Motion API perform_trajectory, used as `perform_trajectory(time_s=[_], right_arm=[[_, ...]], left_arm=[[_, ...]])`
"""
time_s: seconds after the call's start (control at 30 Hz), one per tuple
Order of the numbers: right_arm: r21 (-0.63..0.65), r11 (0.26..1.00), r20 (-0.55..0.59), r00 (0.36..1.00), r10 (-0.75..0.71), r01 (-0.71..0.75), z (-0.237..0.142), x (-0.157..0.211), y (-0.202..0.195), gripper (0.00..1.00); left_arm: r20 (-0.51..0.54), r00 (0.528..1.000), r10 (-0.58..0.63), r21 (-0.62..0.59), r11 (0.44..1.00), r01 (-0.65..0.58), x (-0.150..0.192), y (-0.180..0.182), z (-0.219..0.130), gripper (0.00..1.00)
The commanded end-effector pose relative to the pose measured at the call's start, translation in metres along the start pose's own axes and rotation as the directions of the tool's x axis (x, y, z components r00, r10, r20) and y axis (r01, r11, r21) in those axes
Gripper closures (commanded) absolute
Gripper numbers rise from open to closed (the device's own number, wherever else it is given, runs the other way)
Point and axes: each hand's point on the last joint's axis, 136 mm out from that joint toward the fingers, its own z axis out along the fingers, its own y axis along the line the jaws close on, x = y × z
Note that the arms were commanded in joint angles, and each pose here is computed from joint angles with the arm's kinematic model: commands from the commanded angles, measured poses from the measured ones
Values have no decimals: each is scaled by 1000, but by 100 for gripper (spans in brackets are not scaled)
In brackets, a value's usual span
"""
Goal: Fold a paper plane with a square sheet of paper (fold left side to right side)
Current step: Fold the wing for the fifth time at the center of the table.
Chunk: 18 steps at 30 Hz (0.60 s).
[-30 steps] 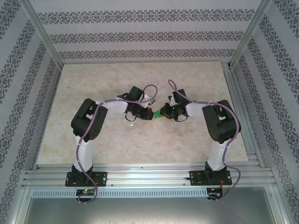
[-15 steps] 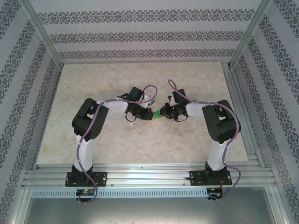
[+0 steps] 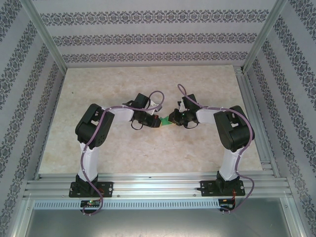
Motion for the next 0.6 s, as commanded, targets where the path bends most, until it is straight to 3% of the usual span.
perform_trajectory(time_s=[0.0,0.13,0.2,0.37,0.57], right_arm=[[72,997,50,999,4,-7,-19,-10,-16,83],[105,994,105,993,-52,41,-51,-25,-3,80],[101,993,94,992,-78,69,-56,-22,6,83],[51,993,20,994,-111,110,-41,3,26,92],[-19,993,-22,993,-118,117,-14,16,45,93]], left_arm=[[-46,995,-87,-87,993,83,26,35,5,97],[-53,994,-94,-90,992,89,31,38,7,98],[-54,994,-95,-90,992,90,32,38,7,99],[-53,993,-105,-90,991,100,31,38,7,100],[-60,988,-144,-99,986,138,32,42,8,100]])
